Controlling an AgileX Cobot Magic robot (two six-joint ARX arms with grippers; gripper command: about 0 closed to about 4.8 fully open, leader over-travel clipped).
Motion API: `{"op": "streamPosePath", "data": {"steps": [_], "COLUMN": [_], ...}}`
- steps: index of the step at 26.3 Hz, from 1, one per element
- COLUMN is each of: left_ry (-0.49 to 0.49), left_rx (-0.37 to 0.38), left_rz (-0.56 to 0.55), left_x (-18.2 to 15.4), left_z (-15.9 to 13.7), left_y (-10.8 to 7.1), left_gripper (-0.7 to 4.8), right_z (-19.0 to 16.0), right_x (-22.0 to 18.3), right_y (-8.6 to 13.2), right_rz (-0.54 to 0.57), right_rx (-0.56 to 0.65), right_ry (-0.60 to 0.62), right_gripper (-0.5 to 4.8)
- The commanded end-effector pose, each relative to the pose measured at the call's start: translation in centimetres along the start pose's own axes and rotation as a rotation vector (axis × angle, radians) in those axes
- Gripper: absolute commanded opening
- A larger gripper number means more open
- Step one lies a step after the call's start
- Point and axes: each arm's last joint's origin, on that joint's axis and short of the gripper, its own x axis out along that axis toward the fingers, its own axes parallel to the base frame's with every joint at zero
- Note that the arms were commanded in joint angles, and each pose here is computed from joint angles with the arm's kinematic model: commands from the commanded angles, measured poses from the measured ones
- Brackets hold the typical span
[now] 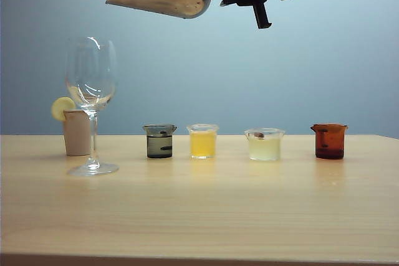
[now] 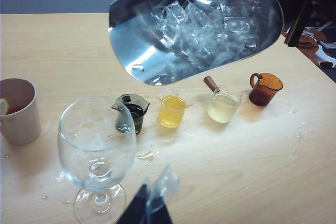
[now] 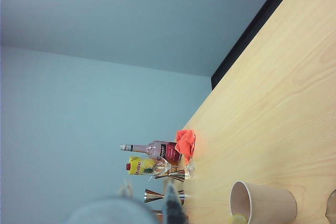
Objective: Pick up the ice scoop on the desk filled with ice cubes, pour the ice into the goblet, and finally put the scoop back on the table.
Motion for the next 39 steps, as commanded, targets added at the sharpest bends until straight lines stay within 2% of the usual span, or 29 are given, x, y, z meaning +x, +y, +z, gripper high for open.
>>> {"op": "streamPosePath", "data": {"steps": [1,7,21,27,39], "left_ry": [-0.019,-0.018,0.010,0.011,0.014], "left_rx": [-0.001,-0.004,0.000,-0.016,-0.015], "left_rz": [-0.006,-0.002,0.087,0.065,0.051], "left_x": [-0.1,-0.2,-0.9,-1.1,-1.1], "left_z": [0.2,0.2,-0.1,-0.1,-0.1], "left_y": [0.0,0.0,1.0,1.6,1.6], "left_gripper": [-0.05,-0.05,-0.05,-0.05,-0.05], "right_z": [-0.7,-2.7,-2.8,-2.7,-3.4], "right_x": [0.0,0.7,0.7,0.7,0.7], "right_y": [0.8,0.4,0.3,0.3,0.4], "right_rz": [0.042,0.019,-0.007,-0.013,-0.023], "right_rx": [0.004,-0.016,-0.079,-0.097,-0.158], "right_ry": [0.012,0.038,-0.007,-0.031,-0.064], "right_gripper": [-0.06,-0.06,-0.06,-0.06,-0.06]}}
